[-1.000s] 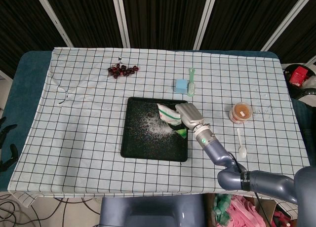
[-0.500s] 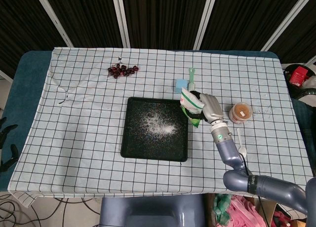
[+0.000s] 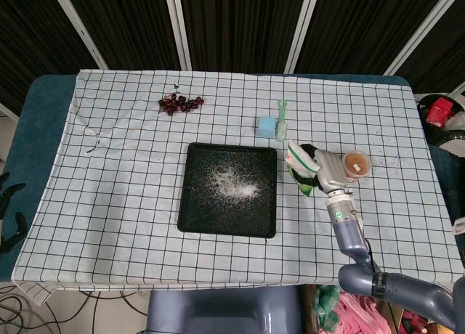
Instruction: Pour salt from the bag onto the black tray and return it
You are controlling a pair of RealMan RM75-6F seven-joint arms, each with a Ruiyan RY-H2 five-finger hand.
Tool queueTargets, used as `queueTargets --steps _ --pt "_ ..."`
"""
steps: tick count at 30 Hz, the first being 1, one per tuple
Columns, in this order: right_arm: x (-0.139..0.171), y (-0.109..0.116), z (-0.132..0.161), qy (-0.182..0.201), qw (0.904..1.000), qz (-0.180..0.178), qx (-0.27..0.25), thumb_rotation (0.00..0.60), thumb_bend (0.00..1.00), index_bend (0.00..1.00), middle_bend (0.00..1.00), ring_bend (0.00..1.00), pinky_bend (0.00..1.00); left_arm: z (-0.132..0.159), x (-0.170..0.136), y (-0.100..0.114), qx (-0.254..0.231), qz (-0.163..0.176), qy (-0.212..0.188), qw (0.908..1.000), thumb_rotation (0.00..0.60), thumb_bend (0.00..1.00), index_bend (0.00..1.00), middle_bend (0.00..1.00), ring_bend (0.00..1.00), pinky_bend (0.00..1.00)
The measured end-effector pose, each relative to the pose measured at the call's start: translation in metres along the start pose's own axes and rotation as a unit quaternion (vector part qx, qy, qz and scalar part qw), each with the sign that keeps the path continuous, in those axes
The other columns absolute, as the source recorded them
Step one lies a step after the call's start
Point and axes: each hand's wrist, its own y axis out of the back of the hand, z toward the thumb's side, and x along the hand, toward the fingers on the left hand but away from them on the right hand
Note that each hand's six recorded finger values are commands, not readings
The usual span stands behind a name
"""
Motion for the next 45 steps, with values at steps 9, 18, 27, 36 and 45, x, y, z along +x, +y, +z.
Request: queueTargets --steps 9,18,27,36,45 --pt "0.009 -0.038 -0.011 0.017 0.9997 0.001 0.016 0.600 0.28 0.43 0.34 0.46 0.40 0.000 0.000 0.000 0.000 0.001 0.001 1.0000 0.600 0.65 0.20 0.03 0.00 0.05" --pt "0.005 -0.050 -0.008 0.016 0.9998 -0.009 0.003 0.600 0.26 0.43 0.33 0.45 0.39 -0.001 0.001 0.001 -0.001 0.000 0.002 1.0000 0.600 0.65 0.20 0.03 0.00 0.05" --pt "0.006 -0.052 -0.016 0.001 1.0000 -0.002 -0.001 0.600 0.20 0.38 0.28 0.40 0.38 -0.001 0.001 0.000 0.001 0.000 0.001 1.0000 0.600 0.65 0.20 0.03 0.00 0.05" --pt "0.009 -0.052 -0.020 -0.012 0.9997 0.008 -0.019 0.600 0.10 0.25 0.21 0.27 0.31 -0.001 0.000 0.000 0.001 0.000 0.001 1.0000 0.600 0.65 0.20 0.03 0.00 0.05" --pt "0.019 -0.035 -0.030 -0.021 0.9993 0.005 -0.031 0.600 0.07 0.18 0.17 0.25 0.30 -0.001 0.000 0.000 0.002 0.000 0.001 1.0000 0.600 0.65 0.20 0.03 0.00 0.05"
